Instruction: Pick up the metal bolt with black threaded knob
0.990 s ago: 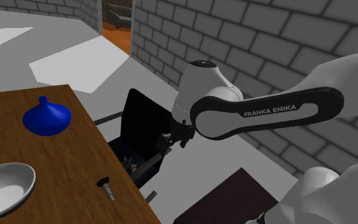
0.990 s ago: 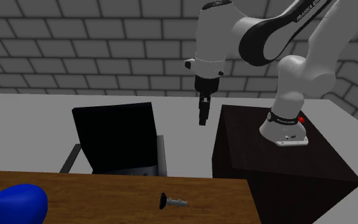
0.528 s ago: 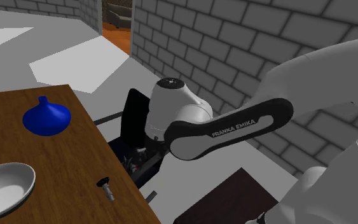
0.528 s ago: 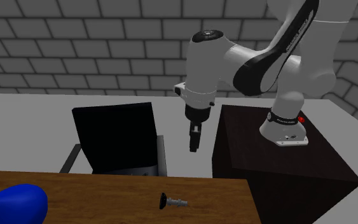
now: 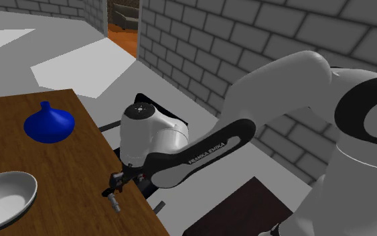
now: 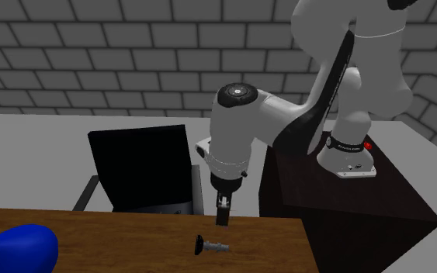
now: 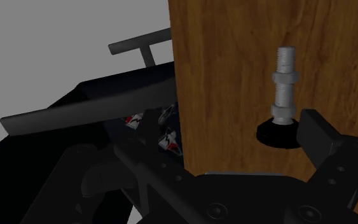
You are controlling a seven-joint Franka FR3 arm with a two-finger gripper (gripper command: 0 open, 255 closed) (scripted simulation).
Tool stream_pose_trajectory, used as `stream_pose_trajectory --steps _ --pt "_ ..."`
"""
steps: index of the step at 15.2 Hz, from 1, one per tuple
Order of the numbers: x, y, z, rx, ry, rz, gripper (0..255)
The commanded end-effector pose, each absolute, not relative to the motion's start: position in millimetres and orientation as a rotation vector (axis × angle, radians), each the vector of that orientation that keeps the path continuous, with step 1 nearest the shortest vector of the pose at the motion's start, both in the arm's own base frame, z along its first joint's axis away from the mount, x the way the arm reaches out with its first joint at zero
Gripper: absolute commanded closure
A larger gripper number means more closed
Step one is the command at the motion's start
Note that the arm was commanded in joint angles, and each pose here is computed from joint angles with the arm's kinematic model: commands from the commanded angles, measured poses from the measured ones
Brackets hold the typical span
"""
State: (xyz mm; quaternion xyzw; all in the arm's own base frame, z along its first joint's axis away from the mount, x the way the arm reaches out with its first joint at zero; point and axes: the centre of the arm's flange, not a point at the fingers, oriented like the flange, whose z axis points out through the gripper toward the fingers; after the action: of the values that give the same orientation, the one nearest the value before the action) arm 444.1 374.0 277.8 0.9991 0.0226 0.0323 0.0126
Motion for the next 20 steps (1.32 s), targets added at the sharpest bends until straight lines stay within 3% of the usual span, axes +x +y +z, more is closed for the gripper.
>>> stream_pose_trajectory --steps 1,15,16,20 --pt "450 395 261 3.107 0.082 0.113 0" --pt "464 440 185 3.093 0.107 0.135 0" --pt "464 441 185 3.093 0.107 0.135 255" --pt "464 441 185 3.093 0.107 0.134 255"
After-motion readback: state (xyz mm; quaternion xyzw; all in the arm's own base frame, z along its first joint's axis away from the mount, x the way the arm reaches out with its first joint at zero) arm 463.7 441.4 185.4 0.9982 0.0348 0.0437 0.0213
